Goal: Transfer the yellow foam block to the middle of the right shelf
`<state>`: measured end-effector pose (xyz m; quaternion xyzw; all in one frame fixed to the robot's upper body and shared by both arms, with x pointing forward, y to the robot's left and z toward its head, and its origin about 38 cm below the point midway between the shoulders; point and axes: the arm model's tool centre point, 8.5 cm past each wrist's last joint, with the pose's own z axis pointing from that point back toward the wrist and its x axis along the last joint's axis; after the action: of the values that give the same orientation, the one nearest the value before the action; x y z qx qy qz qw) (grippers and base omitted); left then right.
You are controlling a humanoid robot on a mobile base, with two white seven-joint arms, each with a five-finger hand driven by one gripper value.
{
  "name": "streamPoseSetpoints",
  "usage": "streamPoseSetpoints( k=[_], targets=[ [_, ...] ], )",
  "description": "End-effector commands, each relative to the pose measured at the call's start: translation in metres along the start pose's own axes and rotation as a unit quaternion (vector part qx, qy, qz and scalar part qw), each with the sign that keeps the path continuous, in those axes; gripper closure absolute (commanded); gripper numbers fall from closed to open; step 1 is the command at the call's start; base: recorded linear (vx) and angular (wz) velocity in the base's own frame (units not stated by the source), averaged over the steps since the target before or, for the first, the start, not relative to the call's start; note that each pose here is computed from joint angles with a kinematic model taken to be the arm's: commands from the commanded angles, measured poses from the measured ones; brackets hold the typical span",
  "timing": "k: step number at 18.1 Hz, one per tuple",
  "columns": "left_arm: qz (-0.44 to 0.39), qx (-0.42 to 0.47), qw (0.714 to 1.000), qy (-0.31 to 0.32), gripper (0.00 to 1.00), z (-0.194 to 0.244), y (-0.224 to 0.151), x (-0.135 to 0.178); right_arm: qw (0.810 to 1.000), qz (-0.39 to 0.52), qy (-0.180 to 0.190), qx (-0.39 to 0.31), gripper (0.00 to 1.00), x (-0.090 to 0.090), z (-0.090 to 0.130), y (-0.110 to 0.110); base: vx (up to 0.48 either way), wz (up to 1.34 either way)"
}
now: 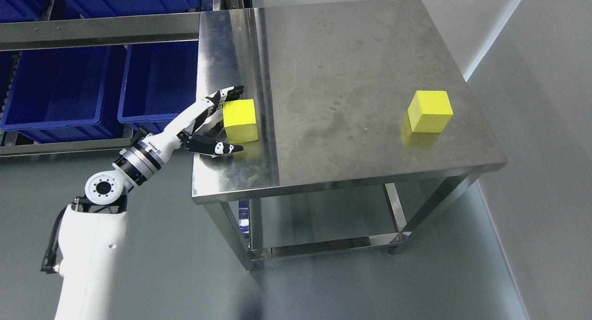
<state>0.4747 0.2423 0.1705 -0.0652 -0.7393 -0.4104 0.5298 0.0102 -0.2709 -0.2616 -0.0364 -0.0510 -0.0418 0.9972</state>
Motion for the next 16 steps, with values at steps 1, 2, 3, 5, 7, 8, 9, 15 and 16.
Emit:
streamPoseSetpoints(
  k=[1,2,3,5,7,8,9,15,16],
  targets=[
    [0.057,-0.030,0.998,0.001,0.33,-0.034,-0.036,-0.012,1.000,0.001,-0.011,-0.009,0.00,0.009,-0.001,-0.011,0.000,0.00],
    [0.059,-0.033,0.998,-0.004,0.40,-0.035,-0.037,-0.011,1.000,0.001,-0.010,-0.009,0.00,0.008,-0.001,-0.011,0.000,0.00],
    [0.060,-0.026,0.998,-0.010,0.48,-0.034,-0.035,-0.010,1.000,0.001,-0.010,-0.009,0.00,0.008,-0.001,-0.011,0.004,0.01],
    [0.069,-0.010,0.997,-0.030,0.56,-0.036,-0.035,-0.006,1.000,0.001,-0.010,-0.009,0.00,0.008,-0.001,-0.011,0.000,0.00],
    [0.065,-0.001,0.997,-0.051,0.65,-0.035,-0.033,-0.002,1.000,0.001,-0.010,-0.009,0.00,0.008,-0.001,-0.011,0.000,0.00],
    [0.066,0.003,0.996,-0.060,0.71,-0.034,-0.032,0.000,1.000,0.001,-0.010,-0.009,0.00,0.008,-0.001,-0.011,0.000,0.00],
    [0.069,0.007,0.995,-0.067,0.75,-0.034,-0.031,0.001,1.000,0.001,-0.010,-0.009,0.00,0.008,-0.001,-0.011,0.000,0.00],
    [0.057,0.000,0.997,-0.053,0.32,-0.036,-0.032,-0.001,1.000,0.001,-0.010,-0.009,0.00,0.008,-0.001,-0.011,0.000,0.00],
    [0.045,-0.010,0.998,-0.042,0.15,-0.038,-0.035,-0.002,1.000,0.001,-0.011,-0.009,0.00,0.009,-0.001,-0.011,0.000,0.00]
  ],
)
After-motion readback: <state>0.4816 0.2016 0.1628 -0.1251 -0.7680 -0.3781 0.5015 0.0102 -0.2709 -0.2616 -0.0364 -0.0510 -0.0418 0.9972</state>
